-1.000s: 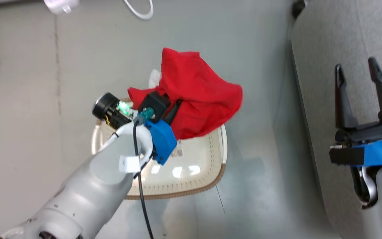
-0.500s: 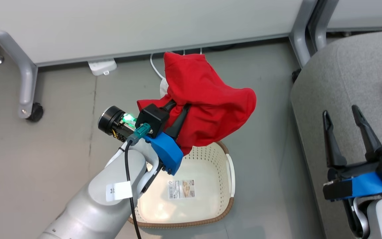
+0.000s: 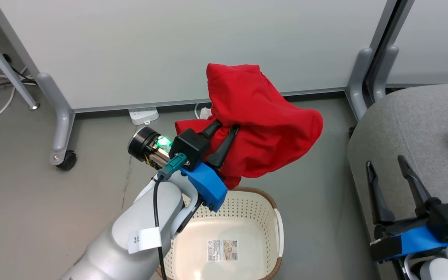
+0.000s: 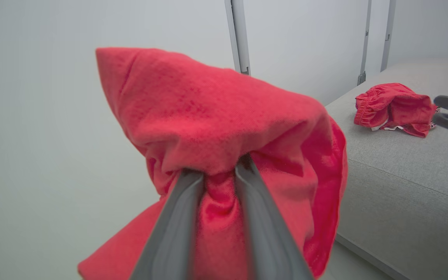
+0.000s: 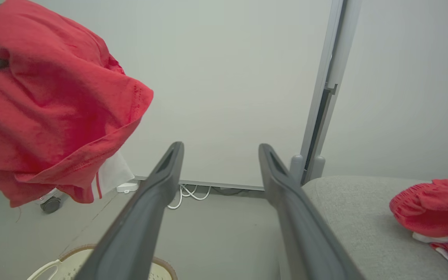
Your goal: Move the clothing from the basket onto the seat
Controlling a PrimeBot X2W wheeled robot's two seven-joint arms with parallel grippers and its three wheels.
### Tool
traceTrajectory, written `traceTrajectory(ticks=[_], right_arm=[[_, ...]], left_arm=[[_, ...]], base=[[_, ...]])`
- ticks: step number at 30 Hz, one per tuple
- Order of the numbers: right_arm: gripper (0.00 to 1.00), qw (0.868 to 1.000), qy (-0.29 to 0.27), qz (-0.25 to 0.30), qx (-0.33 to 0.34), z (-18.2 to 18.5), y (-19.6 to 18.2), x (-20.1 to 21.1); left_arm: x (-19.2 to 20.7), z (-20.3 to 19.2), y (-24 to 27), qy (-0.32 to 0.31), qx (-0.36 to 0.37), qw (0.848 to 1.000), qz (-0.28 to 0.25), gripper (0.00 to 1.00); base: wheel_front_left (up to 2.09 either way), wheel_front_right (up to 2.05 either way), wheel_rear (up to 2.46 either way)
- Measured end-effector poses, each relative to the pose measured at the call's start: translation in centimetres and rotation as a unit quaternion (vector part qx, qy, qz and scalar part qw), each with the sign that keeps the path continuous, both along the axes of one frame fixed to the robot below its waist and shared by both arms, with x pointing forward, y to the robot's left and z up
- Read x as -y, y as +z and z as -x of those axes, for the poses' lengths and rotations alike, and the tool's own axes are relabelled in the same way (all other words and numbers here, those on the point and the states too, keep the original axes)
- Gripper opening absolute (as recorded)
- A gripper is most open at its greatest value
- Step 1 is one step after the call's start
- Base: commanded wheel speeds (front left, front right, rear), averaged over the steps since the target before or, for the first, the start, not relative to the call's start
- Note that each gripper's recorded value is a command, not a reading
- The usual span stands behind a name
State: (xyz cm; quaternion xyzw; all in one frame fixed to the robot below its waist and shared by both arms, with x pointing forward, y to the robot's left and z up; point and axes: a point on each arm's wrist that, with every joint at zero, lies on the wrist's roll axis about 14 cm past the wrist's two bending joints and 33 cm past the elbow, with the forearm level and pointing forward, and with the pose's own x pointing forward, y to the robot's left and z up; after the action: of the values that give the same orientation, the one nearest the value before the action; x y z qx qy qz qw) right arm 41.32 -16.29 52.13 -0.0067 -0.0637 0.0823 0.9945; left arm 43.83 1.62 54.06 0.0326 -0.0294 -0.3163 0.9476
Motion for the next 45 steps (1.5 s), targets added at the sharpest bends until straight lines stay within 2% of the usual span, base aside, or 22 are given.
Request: traceTrajectory(ticks=[12, 25, 41, 45], right_arm=[[1.00, 0.998, 0.058, 0.002, -0.018, 0.4, -1.2, -3.3], [1.00, 0.992, 0.125, 0.015, -0.007, -1.8, -0.3, -6.9], [1.00, 0.985, 0.163, 0.011, -0.060, -4.1, -3.3, -9.3], [1.00, 0.980, 0.188, 0.012, -0.065, -4.1, -3.6, -10.7]], left_arm=[[0.4, 0.6, 0.1, -0.006, 0.003, 1.000, 0.001, 0.00], [1.2, 0.9, -0.1, -0.019, 0.001, 1.000, 0.002, 0.00], [1.3, 0.9, 0.0, -0.026, 0.004, 1.000, 0.001, 0.00], [1.3, 0.8, -0.1, -0.025, 0.003, 1.000, 0.000, 0.00]], base=[[0.00, 0.00, 0.00], [0.00, 0.00, 0.00], [0.00, 0.00, 0.00], [0.00, 0.00, 0.00]])
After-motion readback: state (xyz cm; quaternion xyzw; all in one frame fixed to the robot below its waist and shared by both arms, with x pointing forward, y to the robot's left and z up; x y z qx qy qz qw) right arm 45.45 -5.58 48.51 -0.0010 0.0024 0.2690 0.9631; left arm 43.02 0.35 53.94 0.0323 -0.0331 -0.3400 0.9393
